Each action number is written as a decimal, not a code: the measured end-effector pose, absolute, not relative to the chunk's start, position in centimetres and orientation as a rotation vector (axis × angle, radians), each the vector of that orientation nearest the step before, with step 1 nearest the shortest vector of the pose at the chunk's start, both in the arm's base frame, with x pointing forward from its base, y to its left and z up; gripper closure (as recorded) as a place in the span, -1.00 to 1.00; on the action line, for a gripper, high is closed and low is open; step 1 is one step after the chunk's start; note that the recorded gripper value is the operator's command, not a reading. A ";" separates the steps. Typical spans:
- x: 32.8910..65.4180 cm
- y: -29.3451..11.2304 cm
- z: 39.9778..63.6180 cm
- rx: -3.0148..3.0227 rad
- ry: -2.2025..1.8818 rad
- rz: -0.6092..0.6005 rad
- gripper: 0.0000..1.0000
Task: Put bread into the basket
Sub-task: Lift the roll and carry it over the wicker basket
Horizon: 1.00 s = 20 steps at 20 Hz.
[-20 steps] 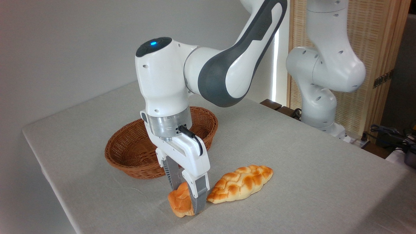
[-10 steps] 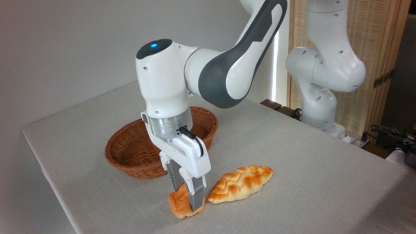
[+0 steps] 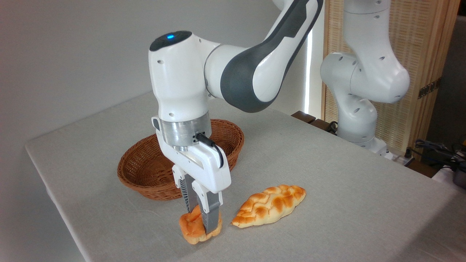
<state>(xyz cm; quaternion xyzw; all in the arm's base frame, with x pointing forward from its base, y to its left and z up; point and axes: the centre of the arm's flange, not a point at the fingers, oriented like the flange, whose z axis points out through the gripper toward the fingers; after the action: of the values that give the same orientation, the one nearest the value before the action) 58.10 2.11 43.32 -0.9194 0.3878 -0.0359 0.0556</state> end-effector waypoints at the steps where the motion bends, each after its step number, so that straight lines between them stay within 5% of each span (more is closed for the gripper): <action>1: 58.3 2.2 43.9 -2.786 1.172 -0.125 0.20; 6: 58.0 1.9 49.6 -2.854 1.154 -0.088 0.20; 10: 57.5 -2.1 53.2 -2.947 1.136 -0.067 0.16; 14: 56.6 -11.4 52.7 -2.987 1.093 -0.044 -0.17; 17: 55.9 -16.7 50.9 -3.006 1.091 0.003 -1.00; 20: 56.5 -18.4 48.2 -3.032 1.052 0.025 -1.00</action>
<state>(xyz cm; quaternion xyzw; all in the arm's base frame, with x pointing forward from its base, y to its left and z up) 56.52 -18.35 48.15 -0.9442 0.3275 0.0079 -0.0338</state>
